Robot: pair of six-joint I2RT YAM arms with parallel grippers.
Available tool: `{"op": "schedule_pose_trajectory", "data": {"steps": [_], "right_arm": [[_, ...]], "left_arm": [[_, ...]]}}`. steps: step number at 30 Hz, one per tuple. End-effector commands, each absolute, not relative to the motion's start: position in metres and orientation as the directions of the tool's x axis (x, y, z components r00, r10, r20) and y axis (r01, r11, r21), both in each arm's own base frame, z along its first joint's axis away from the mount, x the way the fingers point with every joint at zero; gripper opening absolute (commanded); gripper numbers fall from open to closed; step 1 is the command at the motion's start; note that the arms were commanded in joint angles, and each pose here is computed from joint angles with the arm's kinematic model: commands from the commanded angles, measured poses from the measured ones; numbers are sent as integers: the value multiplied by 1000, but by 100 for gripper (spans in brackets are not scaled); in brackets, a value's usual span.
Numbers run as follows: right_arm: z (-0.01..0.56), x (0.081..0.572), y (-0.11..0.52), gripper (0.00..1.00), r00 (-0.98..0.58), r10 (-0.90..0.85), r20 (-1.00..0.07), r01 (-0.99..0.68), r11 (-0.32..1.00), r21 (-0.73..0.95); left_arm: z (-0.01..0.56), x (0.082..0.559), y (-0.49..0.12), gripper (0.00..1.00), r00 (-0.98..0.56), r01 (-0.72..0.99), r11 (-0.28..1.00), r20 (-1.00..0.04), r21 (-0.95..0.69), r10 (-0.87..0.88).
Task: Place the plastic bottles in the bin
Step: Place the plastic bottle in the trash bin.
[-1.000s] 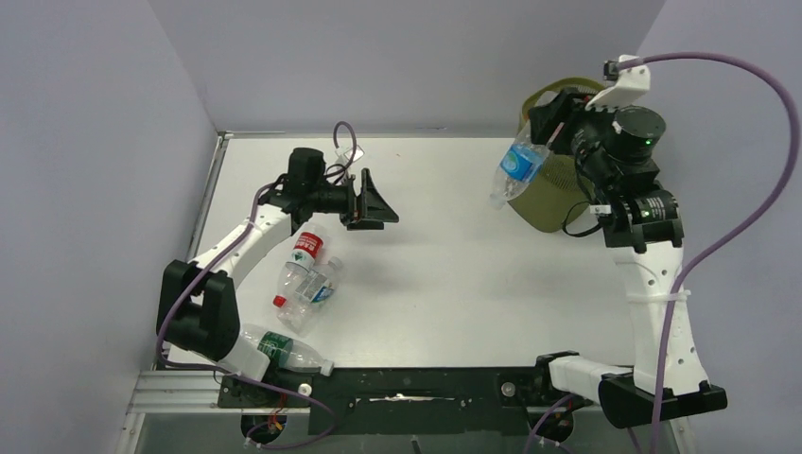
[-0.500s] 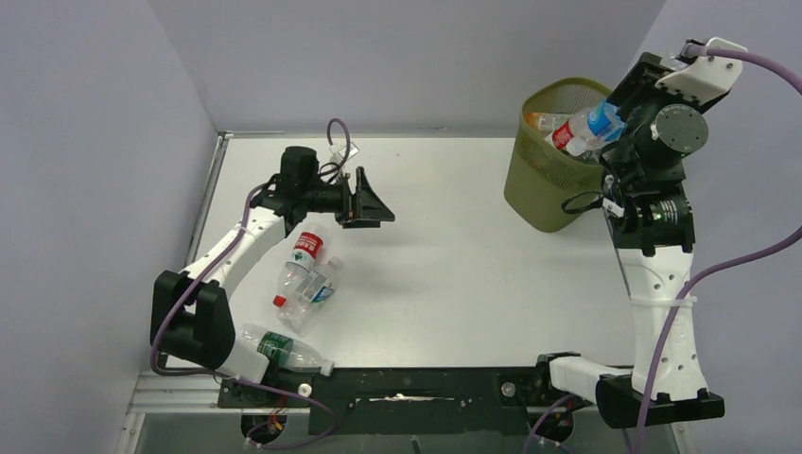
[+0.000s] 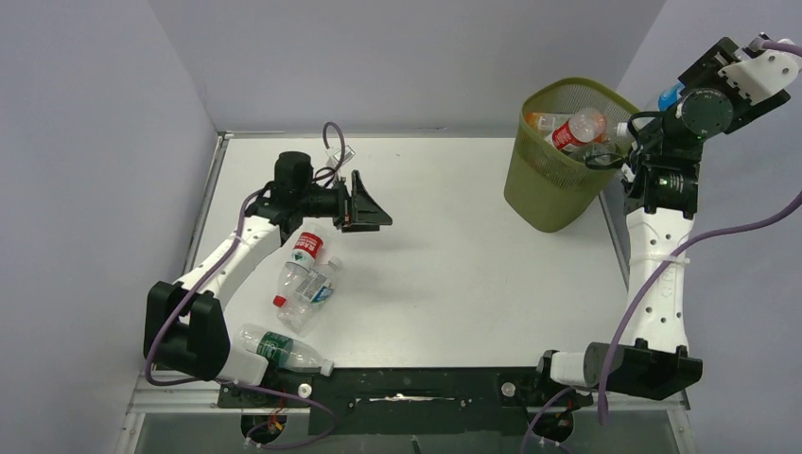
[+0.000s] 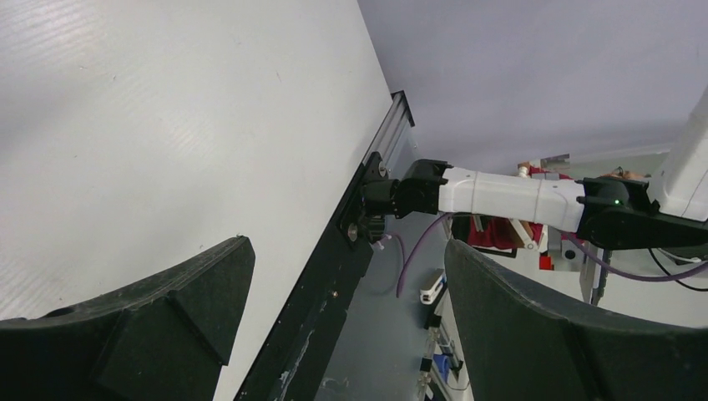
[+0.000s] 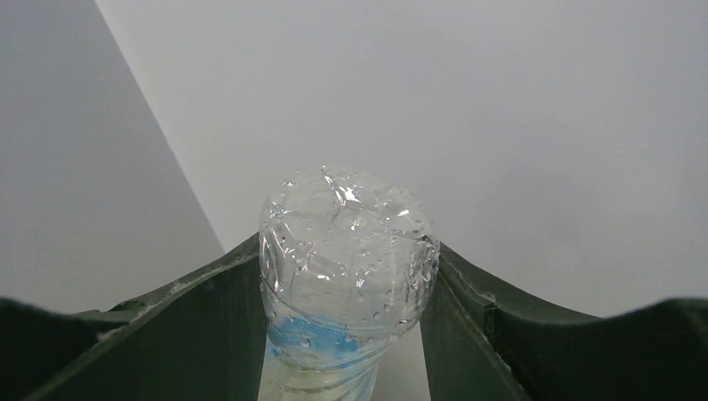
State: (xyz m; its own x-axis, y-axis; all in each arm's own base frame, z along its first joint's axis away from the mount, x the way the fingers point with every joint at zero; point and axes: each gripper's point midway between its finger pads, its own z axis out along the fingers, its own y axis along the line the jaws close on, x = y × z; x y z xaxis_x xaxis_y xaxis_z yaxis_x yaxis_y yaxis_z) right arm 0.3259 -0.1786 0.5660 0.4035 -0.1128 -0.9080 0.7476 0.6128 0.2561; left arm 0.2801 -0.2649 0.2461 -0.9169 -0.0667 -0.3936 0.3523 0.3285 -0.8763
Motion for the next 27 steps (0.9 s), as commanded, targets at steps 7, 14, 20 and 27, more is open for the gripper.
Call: {"op": "schedule_pose_trajectory", "data": {"steps": [7, 14, 20, 27], "right_arm": [[567, 365, -209, 55, 451, -160, -878, 746, 608, 272], [523, 396, -217, 54, 365, -107, -925, 763, 603, 231], [489, 412, -215, 53, 308, -62, -949, 761, 615, 206], [467, 420, -221, 51, 239, -57, -969, 791, 591, 160]], "left_arm": [[261, 280, -259, 85, -888, 426, 251, -455, -869, -68], [253, 279, -252, 85, -894, 409, 245, -440, -879, -83], [254, 278, -250, 85, -892, 411, 243, -442, -879, -90], [253, 277, -250, 85, -893, 409, 240, -440, -880, -92]]}}
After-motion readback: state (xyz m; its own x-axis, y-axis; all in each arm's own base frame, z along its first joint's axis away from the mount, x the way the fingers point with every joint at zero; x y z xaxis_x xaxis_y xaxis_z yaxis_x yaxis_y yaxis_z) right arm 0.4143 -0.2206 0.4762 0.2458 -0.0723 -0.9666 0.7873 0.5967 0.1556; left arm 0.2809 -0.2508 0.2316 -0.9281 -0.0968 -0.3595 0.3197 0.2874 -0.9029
